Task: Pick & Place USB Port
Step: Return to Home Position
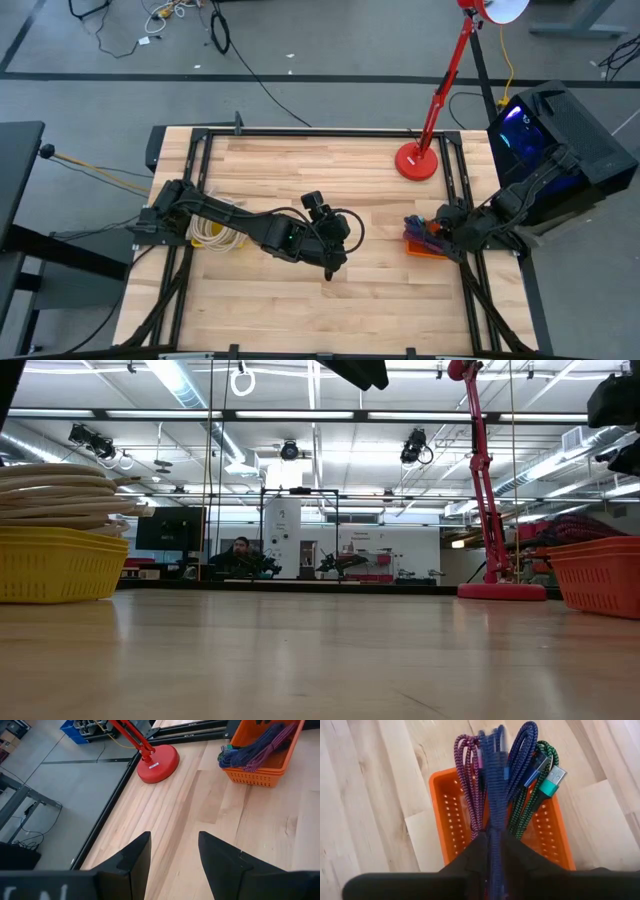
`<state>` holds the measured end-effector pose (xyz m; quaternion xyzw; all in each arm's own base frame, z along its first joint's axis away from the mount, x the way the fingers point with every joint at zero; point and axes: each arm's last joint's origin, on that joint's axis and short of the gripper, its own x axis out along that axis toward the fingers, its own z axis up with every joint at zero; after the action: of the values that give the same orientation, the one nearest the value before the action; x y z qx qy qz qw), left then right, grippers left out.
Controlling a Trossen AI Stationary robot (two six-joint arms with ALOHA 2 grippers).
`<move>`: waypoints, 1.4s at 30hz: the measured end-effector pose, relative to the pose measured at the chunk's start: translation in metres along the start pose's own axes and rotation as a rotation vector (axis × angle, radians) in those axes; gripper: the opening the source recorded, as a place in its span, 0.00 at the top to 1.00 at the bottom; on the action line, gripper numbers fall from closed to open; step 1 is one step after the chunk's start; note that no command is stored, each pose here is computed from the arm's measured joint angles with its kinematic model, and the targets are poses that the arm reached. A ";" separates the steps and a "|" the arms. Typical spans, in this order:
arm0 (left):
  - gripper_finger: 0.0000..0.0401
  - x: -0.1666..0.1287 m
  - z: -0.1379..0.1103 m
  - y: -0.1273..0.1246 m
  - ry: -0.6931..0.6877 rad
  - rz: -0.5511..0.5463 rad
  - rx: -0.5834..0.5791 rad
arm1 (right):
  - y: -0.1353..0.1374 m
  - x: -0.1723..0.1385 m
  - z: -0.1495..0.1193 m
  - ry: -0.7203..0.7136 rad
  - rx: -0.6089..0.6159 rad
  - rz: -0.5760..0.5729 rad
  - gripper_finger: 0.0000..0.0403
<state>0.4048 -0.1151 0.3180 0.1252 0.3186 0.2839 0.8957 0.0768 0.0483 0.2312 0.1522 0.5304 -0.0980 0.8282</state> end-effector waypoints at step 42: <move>0.58 -0.179 -0.125 0.166 -0.325 0.223 -0.173 | -0.041 -0.083 0.011 -1.098 -0.233 0.193 0.80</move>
<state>0.1392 -0.0807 0.3792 0.1265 0.1285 0.3834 0.9058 0.0380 0.0063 0.3043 0.0343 0.0129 -0.0275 0.9990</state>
